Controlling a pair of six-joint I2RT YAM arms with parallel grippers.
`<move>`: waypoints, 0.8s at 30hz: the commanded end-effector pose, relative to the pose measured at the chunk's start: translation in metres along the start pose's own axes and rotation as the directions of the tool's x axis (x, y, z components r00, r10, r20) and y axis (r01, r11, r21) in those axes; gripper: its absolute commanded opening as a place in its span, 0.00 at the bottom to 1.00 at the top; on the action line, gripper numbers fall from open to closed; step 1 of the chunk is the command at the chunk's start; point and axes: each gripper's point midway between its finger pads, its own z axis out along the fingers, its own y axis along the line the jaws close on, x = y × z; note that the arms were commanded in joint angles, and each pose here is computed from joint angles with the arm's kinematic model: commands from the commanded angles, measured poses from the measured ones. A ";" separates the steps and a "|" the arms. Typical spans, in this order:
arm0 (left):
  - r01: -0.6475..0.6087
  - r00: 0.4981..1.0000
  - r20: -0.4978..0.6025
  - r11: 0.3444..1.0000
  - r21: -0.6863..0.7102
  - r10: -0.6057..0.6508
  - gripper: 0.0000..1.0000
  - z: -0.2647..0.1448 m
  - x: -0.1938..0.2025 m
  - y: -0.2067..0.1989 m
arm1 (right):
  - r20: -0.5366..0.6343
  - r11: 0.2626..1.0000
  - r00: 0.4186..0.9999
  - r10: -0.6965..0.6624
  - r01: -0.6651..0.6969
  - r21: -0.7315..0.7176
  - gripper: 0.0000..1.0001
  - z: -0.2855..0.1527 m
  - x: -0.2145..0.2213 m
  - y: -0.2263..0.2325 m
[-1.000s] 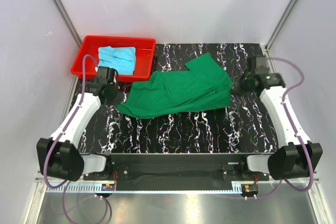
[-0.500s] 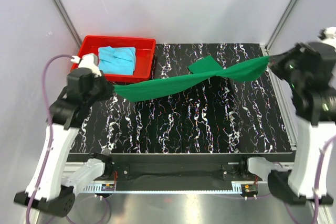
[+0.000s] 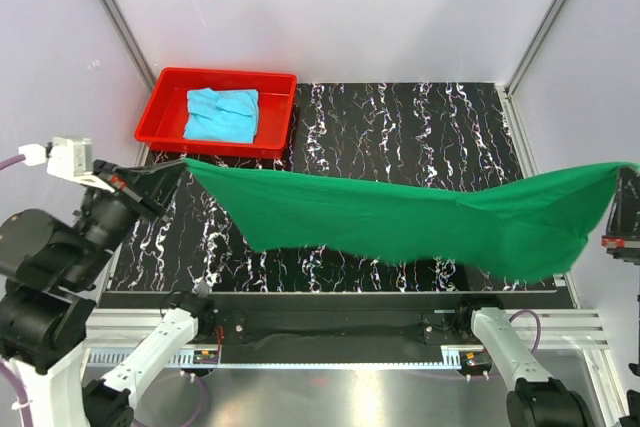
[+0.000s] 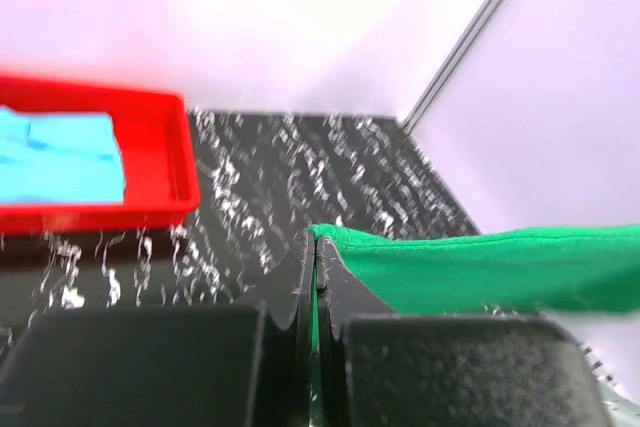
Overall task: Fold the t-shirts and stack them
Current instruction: Flatten the tshirt out
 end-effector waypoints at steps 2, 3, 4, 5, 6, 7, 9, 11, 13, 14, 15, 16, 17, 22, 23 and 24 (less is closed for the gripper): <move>-0.028 0.996 0.086 0.998 0.064 0.023 0.00 -0.007 -0.033 -0.019 | -0.009 0.998 0.998 -0.061 0.061 0.003 0.00 0.035 -0.005 0.009; -0.030 0.996 0.082 0.998 0.063 0.025 0.00 -0.003 -0.033 -0.019 | -0.007 0.998 0.998 -0.056 0.056 0.000 0.00 0.039 -0.005 0.010; -0.032 0.996 0.080 0.997 0.064 0.026 0.00 -0.001 -0.034 -0.019 | -0.011 0.999 0.999 -0.050 0.050 -0.005 0.00 0.046 -0.004 0.012; -0.031 0.996 0.086 0.997 0.065 0.025 0.00 0.001 -0.036 -0.019 | 0.004 0.999 0.999 -0.040 0.041 -0.017 0.00 0.049 -0.008 0.016; -0.030 0.996 0.082 0.998 0.060 0.025 0.00 0.005 -0.036 -0.018 | 0.000 0.999 0.999 -0.041 0.041 -0.022 0.00 0.056 -0.007 0.019; -0.025 0.997 0.078 0.998 0.061 0.020 0.00 0.007 -0.037 -0.019 | -0.002 0.998 0.999 -0.045 0.045 -0.035 0.00 0.060 -0.007 0.022; -0.025 0.997 0.081 0.998 0.057 0.020 0.00 0.012 -0.043 -0.020 | -0.006 0.998 0.999 -0.051 0.051 -0.043 0.00 0.071 -0.009 0.028; -0.024 0.997 0.077 0.999 0.046 0.021 0.00 0.021 -0.047 -0.019 | -0.001 0.997 0.998 -0.056 0.056 -0.054 0.00 0.079 -0.010 0.031; -0.021 0.996 0.082 1.000 0.018 0.020 0.00 0.027 -0.053 -0.016 | -0.007 0.997 0.998 -0.062 0.061 -0.049 0.00 0.091 -0.006 0.031; -0.025 0.997 0.078 1.000 0.010 0.024 0.00 0.031 -0.054 -0.015 | -0.012 0.997 0.998 -0.069 0.069 -0.043 0.00 0.101 0.000 0.029; -0.035 0.997 0.067 0.999 -0.009 0.035 0.00 0.040 -0.051 -0.010 | -0.020 0.997 0.997 -0.077 0.077 -0.033 0.00 0.110 0.006 0.026; -0.034 0.997 0.072 0.998 -0.044 0.037 0.00 0.046 -0.052 -0.003 | -0.018 0.995 0.995 -0.095 0.094 -0.017 0.00 0.118 0.009 0.022; -0.038 0.997 0.060 0.997 -0.061 0.042 0.00 0.049 -0.051 0.000 | -0.018 0.995 0.995 -0.101 0.101 -0.014 0.00 0.128 0.014 0.021; -0.055 0.997 0.056 0.997 -0.061 0.058 0.00 0.063 -0.067 -0.006 | -0.020 0.995 0.995 -0.102 0.102 0.003 0.00 0.158 0.021 0.021; -0.052 0.998 0.044 0.997 -0.052 0.055 0.00 0.067 -0.066 -0.009 | -0.007 0.995 0.995 -0.097 0.097 -0.005 0.00 0.157 0.014 0.025; -0.051 0.998 0.044 0.998 -0.038 0.052 0.00 0.066 -0.067 -0.012 | -0.009 0.995 0.995 -0.097 0.097 -0.004 0.00 0.159 0.014 0.025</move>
